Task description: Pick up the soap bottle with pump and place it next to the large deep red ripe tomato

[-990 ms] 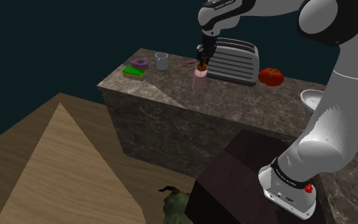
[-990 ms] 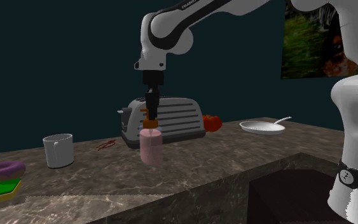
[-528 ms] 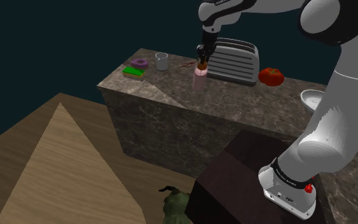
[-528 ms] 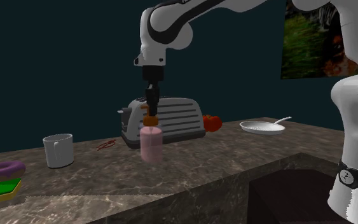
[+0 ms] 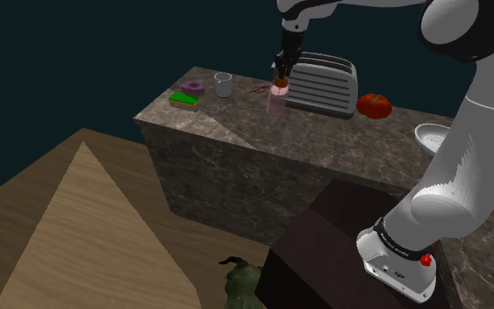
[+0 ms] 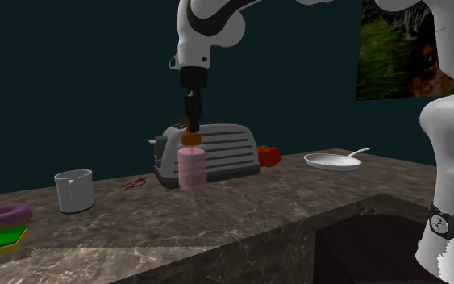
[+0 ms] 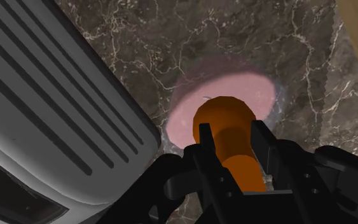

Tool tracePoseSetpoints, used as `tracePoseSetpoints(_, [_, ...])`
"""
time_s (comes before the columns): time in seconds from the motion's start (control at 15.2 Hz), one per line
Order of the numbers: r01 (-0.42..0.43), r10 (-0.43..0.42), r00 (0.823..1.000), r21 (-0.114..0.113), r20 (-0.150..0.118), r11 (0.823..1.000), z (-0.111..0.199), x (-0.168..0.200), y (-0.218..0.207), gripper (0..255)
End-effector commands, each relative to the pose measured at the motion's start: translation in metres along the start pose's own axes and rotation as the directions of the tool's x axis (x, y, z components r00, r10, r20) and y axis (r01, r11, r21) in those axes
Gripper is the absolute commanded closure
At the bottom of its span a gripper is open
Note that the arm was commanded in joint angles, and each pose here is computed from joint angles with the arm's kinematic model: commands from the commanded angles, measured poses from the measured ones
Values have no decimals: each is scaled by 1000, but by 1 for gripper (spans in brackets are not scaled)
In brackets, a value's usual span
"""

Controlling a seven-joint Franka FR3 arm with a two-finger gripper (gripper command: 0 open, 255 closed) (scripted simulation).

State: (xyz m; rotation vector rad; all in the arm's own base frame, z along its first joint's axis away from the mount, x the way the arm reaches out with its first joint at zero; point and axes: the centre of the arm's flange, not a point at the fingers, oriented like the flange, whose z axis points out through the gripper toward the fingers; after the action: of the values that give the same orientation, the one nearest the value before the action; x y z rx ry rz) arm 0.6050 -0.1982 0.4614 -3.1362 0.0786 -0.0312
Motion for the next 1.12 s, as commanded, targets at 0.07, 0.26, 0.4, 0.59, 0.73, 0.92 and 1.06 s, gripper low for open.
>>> tracePoseSetpoints(0.07, [0, 0, 1000, 0, 0, 1000, -16, 1, -1, 255])
tracePoseSetpoints(0.26, [0, 0, 1000, 0, 0, 1000, -32, 1, -1, 255])
tracePoseSetpoints(0.4, [0, 0, 1000, 0, 0, 1000, -43, 1, -1, 255])
tracePoseSetpoints(0.59, [0, 0, 1000, 0, 0, 1000, -59, 2, -1, 255])
tracePoseSetpoints(0.73, [0, 0, 1000, 0, 0, 1000, -69, 2, -1, 255])
tracePoseSetpoints(0.92, [0, 0, 1000, 0, 0, 1000, -85, 2, -1, 255])
tracePoseSetpoints(1.06, [0, 0, 1000, 0, 0, 1000, -96, 2, -1, 255])
